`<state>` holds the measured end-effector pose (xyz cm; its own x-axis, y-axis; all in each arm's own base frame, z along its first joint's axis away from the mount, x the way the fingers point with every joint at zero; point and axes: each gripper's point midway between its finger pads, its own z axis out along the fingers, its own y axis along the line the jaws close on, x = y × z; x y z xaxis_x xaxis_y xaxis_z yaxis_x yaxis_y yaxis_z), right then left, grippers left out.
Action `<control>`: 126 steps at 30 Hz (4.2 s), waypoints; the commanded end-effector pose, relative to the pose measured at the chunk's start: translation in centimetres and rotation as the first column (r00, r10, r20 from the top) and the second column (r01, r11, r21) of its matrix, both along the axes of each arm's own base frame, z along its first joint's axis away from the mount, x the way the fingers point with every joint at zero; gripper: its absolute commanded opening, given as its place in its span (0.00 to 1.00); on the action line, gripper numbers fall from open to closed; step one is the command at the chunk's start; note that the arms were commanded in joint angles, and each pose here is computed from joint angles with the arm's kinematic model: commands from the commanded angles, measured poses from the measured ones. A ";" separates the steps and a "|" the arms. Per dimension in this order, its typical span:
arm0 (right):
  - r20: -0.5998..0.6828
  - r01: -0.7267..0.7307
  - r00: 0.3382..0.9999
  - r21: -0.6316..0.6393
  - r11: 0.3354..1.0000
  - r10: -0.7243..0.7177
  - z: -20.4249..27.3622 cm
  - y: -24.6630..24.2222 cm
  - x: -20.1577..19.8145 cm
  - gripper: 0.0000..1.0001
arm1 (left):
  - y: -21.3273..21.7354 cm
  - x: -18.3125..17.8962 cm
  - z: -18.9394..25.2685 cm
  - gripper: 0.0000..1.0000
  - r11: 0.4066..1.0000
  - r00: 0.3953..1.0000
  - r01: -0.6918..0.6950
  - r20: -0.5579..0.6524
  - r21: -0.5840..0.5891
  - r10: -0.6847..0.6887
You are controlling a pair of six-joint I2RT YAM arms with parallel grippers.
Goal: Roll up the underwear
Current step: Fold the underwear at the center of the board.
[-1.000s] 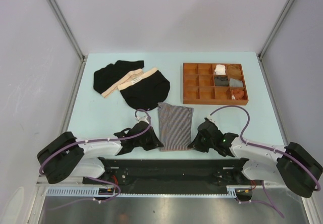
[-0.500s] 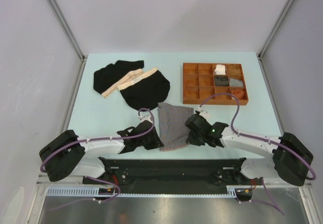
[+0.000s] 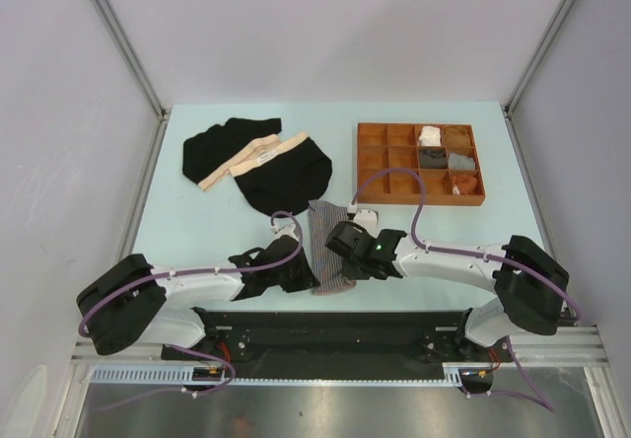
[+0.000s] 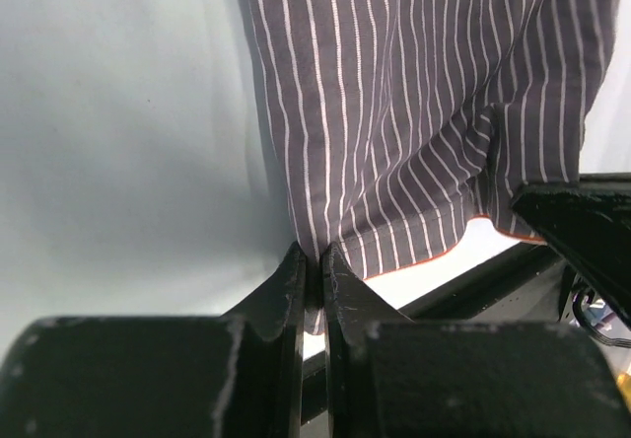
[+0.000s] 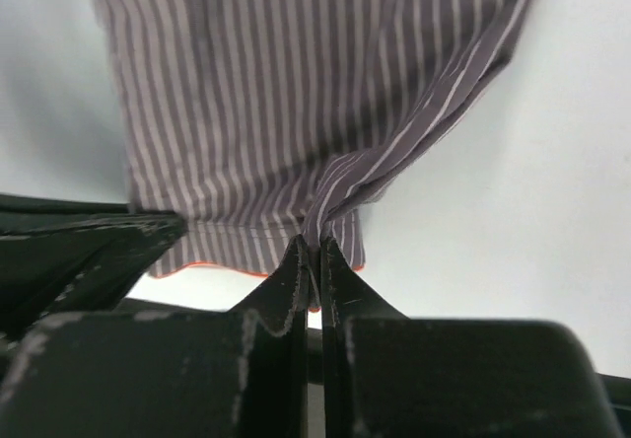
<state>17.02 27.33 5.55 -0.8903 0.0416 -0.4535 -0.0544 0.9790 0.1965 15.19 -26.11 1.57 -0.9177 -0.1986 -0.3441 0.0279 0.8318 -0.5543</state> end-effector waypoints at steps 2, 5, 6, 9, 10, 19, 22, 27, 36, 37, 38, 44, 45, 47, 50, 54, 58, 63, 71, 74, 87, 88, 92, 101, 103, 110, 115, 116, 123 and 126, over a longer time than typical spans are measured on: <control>0.048 -0.039 0.998 0.053 0.998 0.036 1.6 2.3 0.7 0.00 | 2.8 -0.1 -2.1 0.00 0.989 1.000 -0.012 0.008 0.148 0.011; 0.046 -0.076 0.996 0.085 0.994 0.072 1.5 3.7 0.3 0.00 | 2.8 -0.1 -2.1 0.01 0.990 1.000 -0.012 0.013 0.142 0.010; 0.042 -0.096 0.995 0.109 0.989 0.092 1.6 4.5 0.1 0.00 | 2.7 0.0 -2.1 0.00 0.990 1.000 -0.014 0.015 0.142 0.012; 0.022 -0.131 0.991 0.125 0.983 0.129 0.9 5.6 -0.3 0.00 | 2.7 0.1 -2.0 0.00 0.990 1.000 -0.015 0.018 0.141 0.012; 0.019 -0.139 0.990 0.127 0.982 0.138 0.9 5.9 -0.3 0.00 | 2.7 0.0 -2.0 0.00 0.990 1.000 -0.016 0.020 0.141 0.014; 0.021 -0.196 0.980 0.178 0.964 0.196 1.1 8.5 -0.8 0.00 | 2.9 0.1 -2.0 0.00 0.990 1.000 -0.021 0.026 0.140 0.018; 0.026 -0.209 0.978 0.168 0.963 0.208 1.3 8.9 -0.8 0.00 | 3.0 0.1 -2.1 0.00 0.989 0.999 -0.023 0.026 0.144 0.019; 0.015 -0.218 0.976 0.156 0.963 0.218 0.9 9.1 -0.8 0.00 | 3.0 0.1 -2.1 0.00 0.989 0.999 -0.022 0.027 0.145 0.019; -0.061 -0.229 0.969 0.118 0.966 0.237 -1.8 8.8 -1.9 0.00 | 3.1 0.1 -1.7 0.00 0.991 0.999 -0.029 0.042 0.131 0.024; -0.066 -0.233 0.968 0.116 0.966 0.242 -2.0 8.8 -2.1 0.00 | 3.2 0.1 -1.5 0.01 0.991 0.999 -0.029 0.044 0.131 0.024; -0.075 -0.232 0.968 0.115 0.966 0.241 -2.3 8.7 -2.1 0.00 | 3.2 0.1 -1.4 0.02 0.991 0.999 -0.028 0.047 0.131 0.022; -0.088 -0.236 0.965 0.118 0.965 0.247 -2.7 8.7 -2.5 0.00 | 4.2 0.2 0.3 0.24 0.990 0.995 -0.063 0.080 0.126 0.053; -0.085 -0.237 0.965 0.121 0.964 0.248 -2.6 8.7 -2.5 0.00 | 4.8 0.2 0.2 0.27 0.986 0.995 -0.076 0.082 0.150 0.064; -0.076 -0.242 0.965 0.129 0.962 0.253 -2.2 8.9 -2.3 0.06 | 5.1 0.1 0.7 0.34 0.986 0.993 -0.085 0.092 0.142 0.072; -0.062 -0.252 0.962 0.160 0.954 0.265 -1.4 9.5 -2.3 0.27 | 5.6 -0.1 1.2 0.42 0.986 0.991 -0.098 0.100 0.134 0.085; -0.040 -0.269 0.959 0.197 0.943 0.281 -0.3 10.2 -2.2 0.45 | 6.8 -0.2 1.6 0.42 0.980 0.987 -0.132 0.114 0.146 0.116; -0.005 -0.288 0.955 0.241 0.927 0.297 1.4 10.8 -2.1 0.57 | 7.3 -0.1 2.5 0.41 0.979 0.981 -0.158 0.135 0.128 0.140; 0.053 -0.295 0.955 0.294 0.909 0.292 4.3 10.8 -1.9 0.67 | 7.9 0.5 3.8 0.40 0.974 0.969 -0.196 0.175 0.114 0.175; 0.105 -0.191 0.980 0.270 0.944 0.168 6.3 6.2 0.4 0.75 | 6.4 2.0 5.8 0.40 0.983 0.959 -0.168 0.245 0.073 0.146; 0.102 -0.123 0.990 0.271 0.955 0.099 5.9 3.6 2.5 0.75 | 4.5 2.8 6.9 0.40 0.991 0.961 -0.119 0.260 0.065 0.099; 0.107 -0.035 0.994 0.259 0.965 0.008 5.6 -0.6 5.7 0.76 | 0.4 2.6 5.3 0.40 0.991 0.978 0.003 0.207 0.136 -0.032; 0.111 -0.038 0.994 0.260 0.965 0.009 5.6 -0.5 5.9 0.76 | 0.2 2.4 5.2 0.40 0.990 0.979 0.011 0.202 0.144 -0.040; 0.120 -0.040 0.993 0.262 0.964 0.009 5.8 -0.4 6.6 0.76 | -0.3 2.1 4.8 0.40 0.988 0.980 0.027 0.192 0.149 -0.056; 0.105 -0.037 0.994 0.245 0.969 0.011 4.8 -0.6 6.8 0.76 | -0.8 1.5 4.4 0.39 0.989 0.982 0.045 0.177 0.143 -0.070; 0.105 -0.036 0.994 0.238 0.971 0.011 4.6 -0.5 7.0 0.76 | -0.9 1.3 4.2 0.39 0.989 0.983 0.051 0.171 0.138 -0.074; 0.120 -0.025 0.993 0.203 0.979 0.001 4.4 -0.1 8.8 0.74 | -1.4 0.9 3.4 0.37 0.989 0.985 0.072 0.147 0.132 -0.092; 0.163 0.000 0.986 0.167 0.986 -0.027 5.6 0.8 11.8 0.72 | -1.3 0.5 2.7 0.31 0.988 0.986 0.079 0.135 0.131 -0.096; 0.170 -0.004 0.985 0.155 0.988 -0.023 5.7 1.0 12.3 0.72 | -1.3 0.4 2.6 0.26 0.988 0.986 0.082 0.132 0.129 -0.099; 0.145 0.017 0.989 0.016 1.000 -0.019 4.0 2.3 15.6 0.70 | -1.2 0.0 1.9 0.10 0.988 0.988 0.092 0.113 0.122 -0.106; 0.126 0.020 0.992 -0.035 0.999 -0.015 2.6 2.5 16.4 0.67 | -1.2 -0.1 1.7 0.05 0.988 0.988 0.095 0.113 0.122 -0.109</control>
<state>32.44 30.94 9.25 -0.8212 0.0905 -0.5634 -0.0741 0.9620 0.2626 15.48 -26.87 3.49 -0.8781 -0.0609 -0.4746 0.1662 0.8913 -0.4219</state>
